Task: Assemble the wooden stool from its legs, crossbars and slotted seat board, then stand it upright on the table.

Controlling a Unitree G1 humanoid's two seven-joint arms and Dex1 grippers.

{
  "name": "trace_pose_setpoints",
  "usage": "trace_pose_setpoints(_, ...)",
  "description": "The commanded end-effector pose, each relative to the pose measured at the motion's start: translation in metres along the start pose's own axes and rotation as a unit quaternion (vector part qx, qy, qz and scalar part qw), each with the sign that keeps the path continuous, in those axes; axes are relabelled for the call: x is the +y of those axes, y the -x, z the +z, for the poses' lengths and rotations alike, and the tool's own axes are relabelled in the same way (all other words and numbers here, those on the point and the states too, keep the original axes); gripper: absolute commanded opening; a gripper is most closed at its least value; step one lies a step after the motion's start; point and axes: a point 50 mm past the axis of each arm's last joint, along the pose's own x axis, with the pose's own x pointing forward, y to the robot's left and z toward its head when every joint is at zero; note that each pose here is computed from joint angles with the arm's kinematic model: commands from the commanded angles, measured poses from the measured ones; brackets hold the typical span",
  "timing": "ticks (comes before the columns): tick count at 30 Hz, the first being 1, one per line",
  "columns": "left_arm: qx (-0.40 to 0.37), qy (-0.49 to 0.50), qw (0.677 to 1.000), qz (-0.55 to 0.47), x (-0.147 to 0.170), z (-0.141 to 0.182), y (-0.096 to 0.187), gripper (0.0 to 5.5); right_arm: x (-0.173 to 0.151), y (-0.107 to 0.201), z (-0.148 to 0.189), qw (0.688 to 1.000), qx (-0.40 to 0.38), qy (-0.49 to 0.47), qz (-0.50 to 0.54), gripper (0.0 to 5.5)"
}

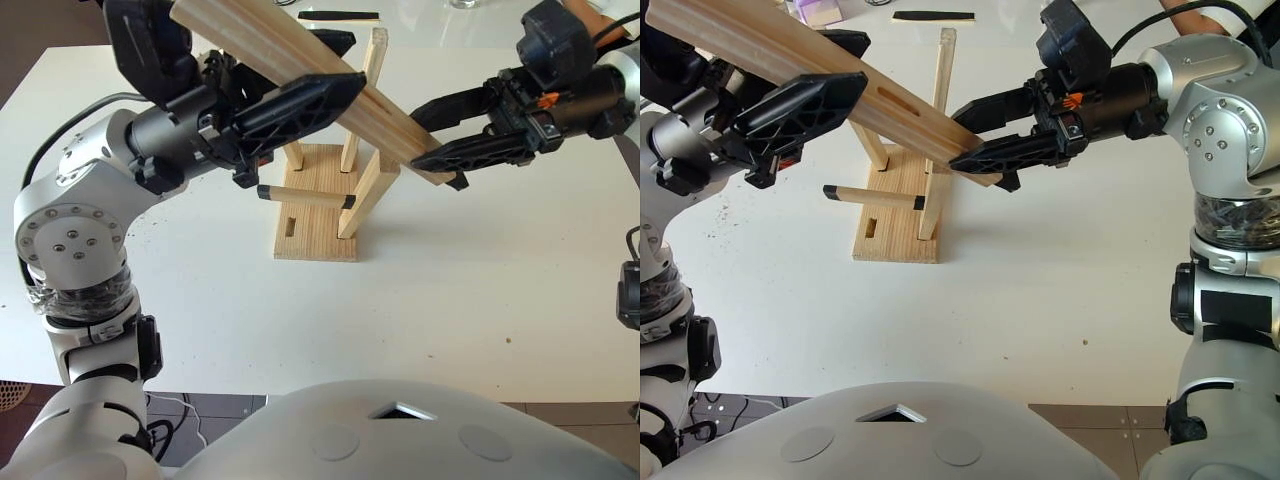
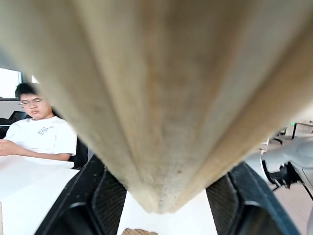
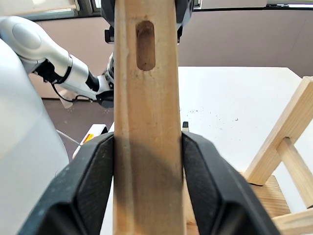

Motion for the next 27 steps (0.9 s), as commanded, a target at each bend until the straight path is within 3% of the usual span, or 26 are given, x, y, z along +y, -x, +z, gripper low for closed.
trace_pose_setpoints(1,-0.010,0.008,1.000,-0.026,-0.007,0.002,-0.007,2.11,0.005,-0.006,-0.005,1.000,-0.009,-0.005,0.005,2.06)
trace_pose_setpoints(8,-0.008,-0.031,0.999,0.013,0.001,0.017,0.003,2.09,-0.007,0.009,0.013,0.994,-0.061,0.047,-0.079,2.06)
trace_pose_setpoints(9,-0.015,-0.051,0.998,0.031,0.005,0.026,0.008,2.08,-0.010,0.014,0.018,0.990,-0.075,0.062,-0.101,2.43)
trace_pose_setpoints(12,-0.020,-0.113,0.990,0.083,0.013,0.054,0.026,2.05,-0.013,0.030,0.028,0.979,-0.106,0.087,-0.150,2.85)
trace_pose_setpoints(14,0.023,-0.155,0.981,0.112,0.017,0.061,0.041,2.05,-0.017,0.044,0.024,0.967,-0.107,0.089,-0.215,3.09)
trace_pose_setpoints(18,0.135,-0.188,0.952,0.199,0.038,0.073,0.101,2.05,-0.022,0.068,0.013,0.940,-0.117,0.076,-0.311,3.19)
trace_pose_setpoints(22,0.219,-0.162,0.935,0.229,0.049,0.060,0.142,2.05,-0.018,0.075,0.002,0.925,-0.134,0.063,-0.350,3.19)
trace_pose_setpoints(27,0.217,-0.125,0.940,0.231,0.050,0.025,0.154,2.05,-0.019,0.073,-0.012,0.921,-0.156,0.030,-0.356,3.19)
